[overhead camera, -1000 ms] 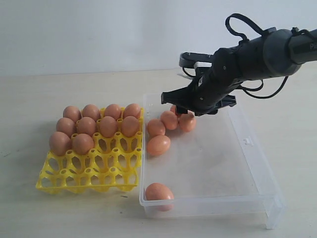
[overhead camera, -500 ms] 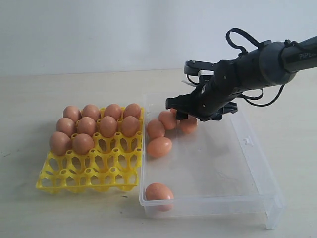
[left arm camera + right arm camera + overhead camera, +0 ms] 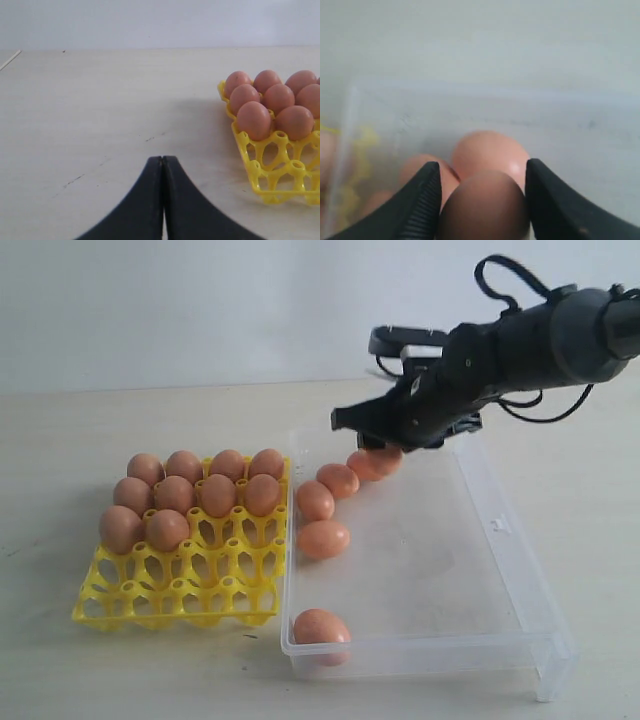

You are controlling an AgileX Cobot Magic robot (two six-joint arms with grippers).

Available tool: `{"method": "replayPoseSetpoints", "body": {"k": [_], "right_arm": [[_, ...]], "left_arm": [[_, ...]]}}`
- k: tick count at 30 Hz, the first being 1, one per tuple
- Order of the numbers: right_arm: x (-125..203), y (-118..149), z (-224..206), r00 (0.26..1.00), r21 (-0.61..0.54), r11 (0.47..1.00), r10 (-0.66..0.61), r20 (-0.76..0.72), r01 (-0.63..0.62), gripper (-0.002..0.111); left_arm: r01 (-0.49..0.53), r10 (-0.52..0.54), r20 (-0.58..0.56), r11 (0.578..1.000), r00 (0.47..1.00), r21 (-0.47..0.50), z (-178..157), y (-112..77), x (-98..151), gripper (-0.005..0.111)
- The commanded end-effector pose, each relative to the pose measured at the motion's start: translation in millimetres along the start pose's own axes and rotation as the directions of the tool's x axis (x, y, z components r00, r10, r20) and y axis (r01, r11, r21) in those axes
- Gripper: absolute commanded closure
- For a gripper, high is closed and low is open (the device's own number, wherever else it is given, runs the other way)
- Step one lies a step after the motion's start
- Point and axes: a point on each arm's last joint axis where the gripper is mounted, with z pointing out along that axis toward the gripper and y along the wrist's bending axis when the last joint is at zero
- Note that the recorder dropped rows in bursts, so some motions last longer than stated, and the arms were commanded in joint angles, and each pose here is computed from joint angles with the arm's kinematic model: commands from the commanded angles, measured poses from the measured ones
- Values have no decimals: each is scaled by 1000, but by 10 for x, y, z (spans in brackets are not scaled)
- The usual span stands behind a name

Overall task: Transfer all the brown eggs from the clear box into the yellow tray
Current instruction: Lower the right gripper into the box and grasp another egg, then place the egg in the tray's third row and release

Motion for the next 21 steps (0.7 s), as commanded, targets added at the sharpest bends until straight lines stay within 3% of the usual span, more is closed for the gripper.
{"method": "replayPoseSetpoints", "body": {"k": [1, 6, 10, 15, 21], "right_arm": [[-195, 430, -452, 965, -92, 987, -107, 239, 132, 108], [38, 958, -579, 872, -172, 922, -250, 421, 347, 108], [300, 1252, -515, 828, -225, 855, -335, 449, 468, 108], [546, 1496, -372, 810, -328, 780, -359, 464, 533, 108], [748, 1525, -94, 827, -384, 756, -364, 428, 531, 108]], "left_arm": [[4, -5, 22, 1000, 1000, 10, -9, -6, -26, 107], [4, -5, 22, 1000, 1000, 10, -9, -6, -26, 107], [4, -5, 22, 1000, 1000, 10, -9, -6, -26, 107], [4, -5, 22, 1000, 1000, 10, -9, -6, -26, 107], [4, -5, 22, 1000, 1000, 10, -9, -6, -26, 107]]}}
